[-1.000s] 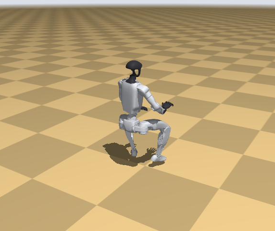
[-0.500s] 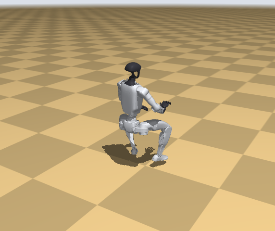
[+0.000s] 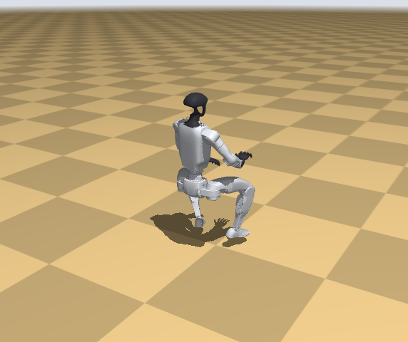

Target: Static pose

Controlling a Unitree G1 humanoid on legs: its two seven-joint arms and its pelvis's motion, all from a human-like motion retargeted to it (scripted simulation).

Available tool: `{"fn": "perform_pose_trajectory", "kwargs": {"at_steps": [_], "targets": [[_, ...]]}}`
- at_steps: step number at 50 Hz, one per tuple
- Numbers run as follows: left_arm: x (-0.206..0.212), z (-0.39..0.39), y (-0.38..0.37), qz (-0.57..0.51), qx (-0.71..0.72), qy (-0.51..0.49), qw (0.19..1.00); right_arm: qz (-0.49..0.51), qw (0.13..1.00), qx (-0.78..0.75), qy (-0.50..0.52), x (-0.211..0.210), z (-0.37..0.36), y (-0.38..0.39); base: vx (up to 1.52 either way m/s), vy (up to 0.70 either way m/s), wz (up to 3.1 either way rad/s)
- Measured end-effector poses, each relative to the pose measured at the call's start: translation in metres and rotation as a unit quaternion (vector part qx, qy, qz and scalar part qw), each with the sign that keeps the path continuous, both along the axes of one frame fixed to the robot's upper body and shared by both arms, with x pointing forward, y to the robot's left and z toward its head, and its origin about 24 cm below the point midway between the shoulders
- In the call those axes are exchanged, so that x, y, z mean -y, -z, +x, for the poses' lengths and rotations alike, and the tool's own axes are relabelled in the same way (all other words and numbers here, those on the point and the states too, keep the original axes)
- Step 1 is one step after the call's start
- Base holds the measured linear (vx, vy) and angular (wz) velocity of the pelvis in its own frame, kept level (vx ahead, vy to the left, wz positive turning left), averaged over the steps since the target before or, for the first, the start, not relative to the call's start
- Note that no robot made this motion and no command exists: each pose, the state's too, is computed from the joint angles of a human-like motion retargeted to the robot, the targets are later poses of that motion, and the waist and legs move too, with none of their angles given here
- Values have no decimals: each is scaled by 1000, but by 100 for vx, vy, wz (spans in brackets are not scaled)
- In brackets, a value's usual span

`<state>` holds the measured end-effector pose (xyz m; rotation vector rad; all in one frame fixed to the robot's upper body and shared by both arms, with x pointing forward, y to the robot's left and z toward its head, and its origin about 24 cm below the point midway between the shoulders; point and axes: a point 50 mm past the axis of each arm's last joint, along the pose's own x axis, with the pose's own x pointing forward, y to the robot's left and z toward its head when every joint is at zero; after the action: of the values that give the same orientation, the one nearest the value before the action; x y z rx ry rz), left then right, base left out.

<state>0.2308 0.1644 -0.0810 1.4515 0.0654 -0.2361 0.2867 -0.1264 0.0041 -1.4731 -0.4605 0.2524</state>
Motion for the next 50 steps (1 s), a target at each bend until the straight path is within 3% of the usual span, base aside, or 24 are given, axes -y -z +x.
{"fn": "perform_pose_trajectory", "kwargs": {"at_steps": [28, 50], "targets": [[7, -5, 6, -89, -48, -39, 994, 134, 987, -78, 45, 5, -9, 11, 0, 0, 0], [14, -10, 16, -71, -75, 1, 995, 170, 969, -157, 87, 6, -27, 42, 0, 0, 0]]}}
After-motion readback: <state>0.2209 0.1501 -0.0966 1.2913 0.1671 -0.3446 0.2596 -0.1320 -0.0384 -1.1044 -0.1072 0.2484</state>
